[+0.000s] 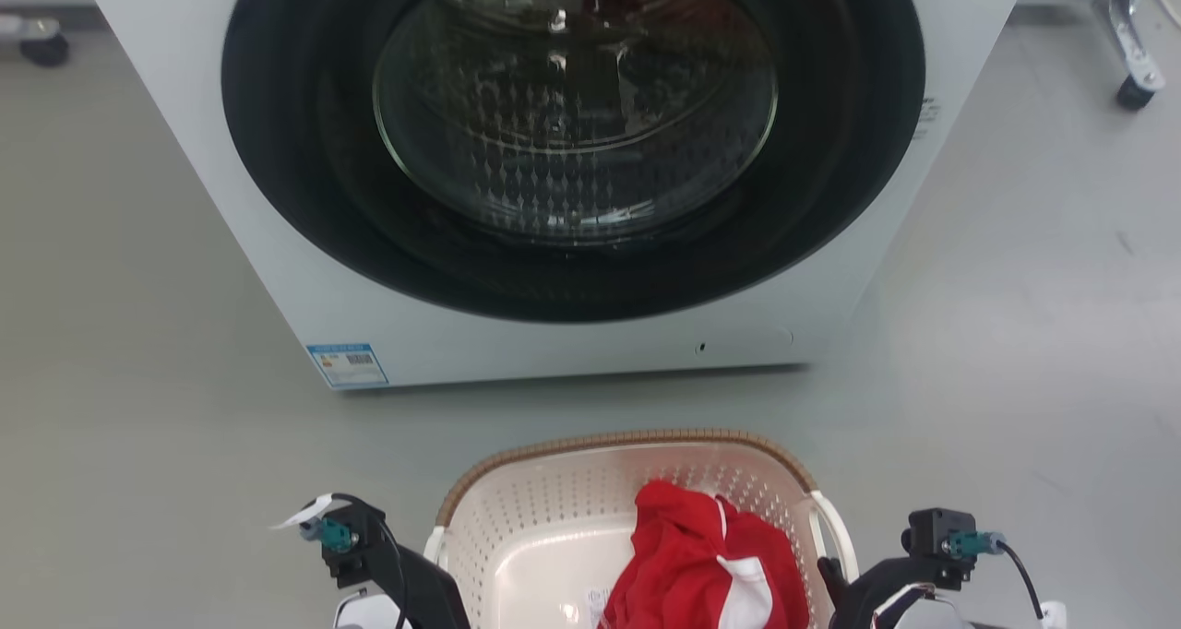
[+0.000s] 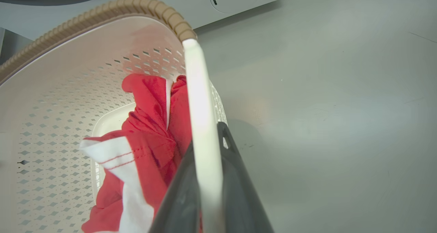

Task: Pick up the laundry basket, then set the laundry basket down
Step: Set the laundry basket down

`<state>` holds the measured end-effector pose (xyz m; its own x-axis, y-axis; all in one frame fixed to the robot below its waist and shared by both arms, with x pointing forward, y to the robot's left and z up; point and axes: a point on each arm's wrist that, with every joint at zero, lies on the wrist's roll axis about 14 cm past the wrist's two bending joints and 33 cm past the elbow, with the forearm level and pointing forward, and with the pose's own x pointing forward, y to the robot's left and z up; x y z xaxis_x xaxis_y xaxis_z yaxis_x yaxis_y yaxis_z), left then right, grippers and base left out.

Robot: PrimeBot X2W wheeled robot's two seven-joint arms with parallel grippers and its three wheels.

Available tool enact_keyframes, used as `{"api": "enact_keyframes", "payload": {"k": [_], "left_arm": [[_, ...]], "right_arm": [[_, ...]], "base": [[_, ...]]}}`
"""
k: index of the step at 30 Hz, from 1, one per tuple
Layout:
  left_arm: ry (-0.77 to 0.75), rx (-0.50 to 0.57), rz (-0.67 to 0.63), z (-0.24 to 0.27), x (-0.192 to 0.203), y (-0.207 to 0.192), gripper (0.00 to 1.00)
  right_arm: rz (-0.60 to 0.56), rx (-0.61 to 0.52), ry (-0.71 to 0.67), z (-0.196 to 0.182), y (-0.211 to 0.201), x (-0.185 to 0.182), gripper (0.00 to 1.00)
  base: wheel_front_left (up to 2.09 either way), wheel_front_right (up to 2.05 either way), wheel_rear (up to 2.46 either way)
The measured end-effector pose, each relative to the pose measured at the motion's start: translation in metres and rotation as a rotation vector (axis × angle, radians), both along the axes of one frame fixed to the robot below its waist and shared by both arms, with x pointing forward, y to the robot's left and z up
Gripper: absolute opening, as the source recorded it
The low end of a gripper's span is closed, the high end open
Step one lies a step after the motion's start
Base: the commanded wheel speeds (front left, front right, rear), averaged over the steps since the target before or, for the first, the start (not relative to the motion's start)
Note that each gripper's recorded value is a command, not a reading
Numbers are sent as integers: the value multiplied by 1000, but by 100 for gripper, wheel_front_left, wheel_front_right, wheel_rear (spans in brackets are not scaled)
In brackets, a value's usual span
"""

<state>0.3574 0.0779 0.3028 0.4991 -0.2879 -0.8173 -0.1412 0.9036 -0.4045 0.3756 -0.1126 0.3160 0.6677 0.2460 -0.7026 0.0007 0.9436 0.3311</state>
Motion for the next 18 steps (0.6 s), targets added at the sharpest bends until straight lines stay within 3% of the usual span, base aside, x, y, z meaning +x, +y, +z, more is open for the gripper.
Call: {"api": "enact_keyframes", "payload": {"k": [18], "left_arm": [[-61,13,41,-37,74,1,0]], "right_arm": [[7,-32,-46,-35,-1,71,0]], "base": [[0,0,0]]}}
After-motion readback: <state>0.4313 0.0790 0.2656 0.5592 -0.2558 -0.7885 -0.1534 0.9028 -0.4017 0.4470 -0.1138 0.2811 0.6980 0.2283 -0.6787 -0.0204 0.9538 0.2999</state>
